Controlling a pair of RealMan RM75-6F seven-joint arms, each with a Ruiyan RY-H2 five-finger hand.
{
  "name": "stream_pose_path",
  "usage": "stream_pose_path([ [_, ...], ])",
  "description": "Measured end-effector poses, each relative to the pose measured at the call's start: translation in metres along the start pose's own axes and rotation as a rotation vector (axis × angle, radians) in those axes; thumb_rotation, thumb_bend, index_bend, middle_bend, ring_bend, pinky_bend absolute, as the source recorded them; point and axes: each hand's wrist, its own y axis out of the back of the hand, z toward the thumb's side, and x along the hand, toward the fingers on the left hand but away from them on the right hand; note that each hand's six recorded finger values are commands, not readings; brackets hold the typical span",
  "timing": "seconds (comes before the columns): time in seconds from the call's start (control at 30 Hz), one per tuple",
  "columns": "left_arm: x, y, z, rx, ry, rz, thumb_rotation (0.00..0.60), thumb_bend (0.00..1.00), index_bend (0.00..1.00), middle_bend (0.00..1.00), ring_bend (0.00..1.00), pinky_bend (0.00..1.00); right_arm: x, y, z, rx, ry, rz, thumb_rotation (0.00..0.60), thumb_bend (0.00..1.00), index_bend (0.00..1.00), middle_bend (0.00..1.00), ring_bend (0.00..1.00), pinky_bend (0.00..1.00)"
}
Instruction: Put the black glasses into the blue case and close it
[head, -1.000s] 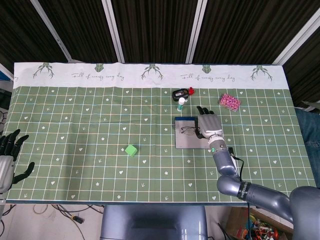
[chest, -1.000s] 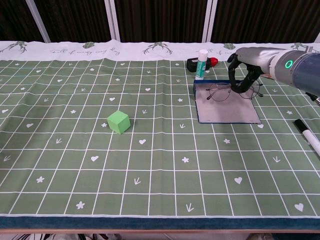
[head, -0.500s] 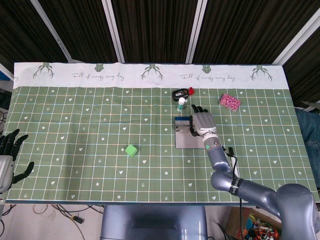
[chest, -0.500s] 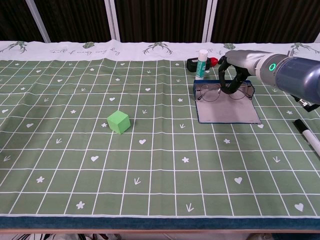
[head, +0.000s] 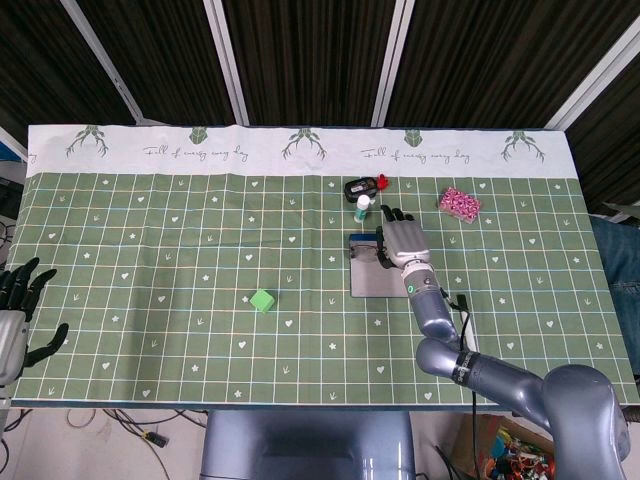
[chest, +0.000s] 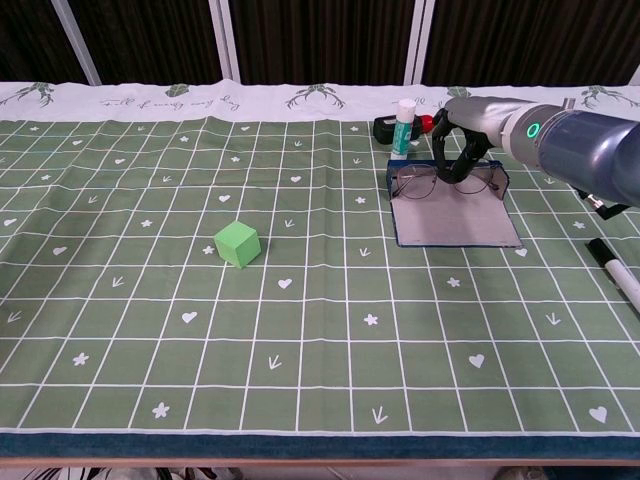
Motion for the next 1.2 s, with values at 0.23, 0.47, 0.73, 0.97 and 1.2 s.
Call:
stream_pose_path([
  [0.23,0.000,0.000,0.000,0.002,0.000,-0.001,0.600,0.31,0.11,0.00,0.00,0.00,-0.003,0.001,-0.003,0.000,-0.005,0.007,0.600,0.48,0.67,0.07,0.10,0.18],
  [0.47,0.000,-0.001,0.000,0.002,0.000,-0.001,0.600,0.31,0.11,0.00,0.00,0.00,-0.004,0.000,-0.008,-0.011,-0.003,0.026,0.600,0.48,0.67,0.07,0.10,0.18],
  [0.73,-0.001,0.000,0.000,0.002,-0.001,0.000,0.600,0.31,0.11,0.00,0.00,0.00,-0.006,-0.002,-0.013,-0.017,-0.003,0.041,0.600,0.48,0.67,0.07,0.10,0.18],
  [0.97,-0.001,0.000,0.000,0.002,-0.002,0.002,0.600,0.31,0.11,0.00,0.00,0.00,-0.007,-0.002,-0.015,-0.015,-0.002,0.041,0.600,0.46,0.53,0.07,0.09,0.18],
  [1.2,-0.001,0.000,0.000,0.002,-0.001,0.003,0.600,0.31,0.11,0.00,0.00,0.00,-0.007,-0.006,-0.019,0.006,-0.009,0.057,0.600,0.43,0.39,0.08,0.08,0.18],
])
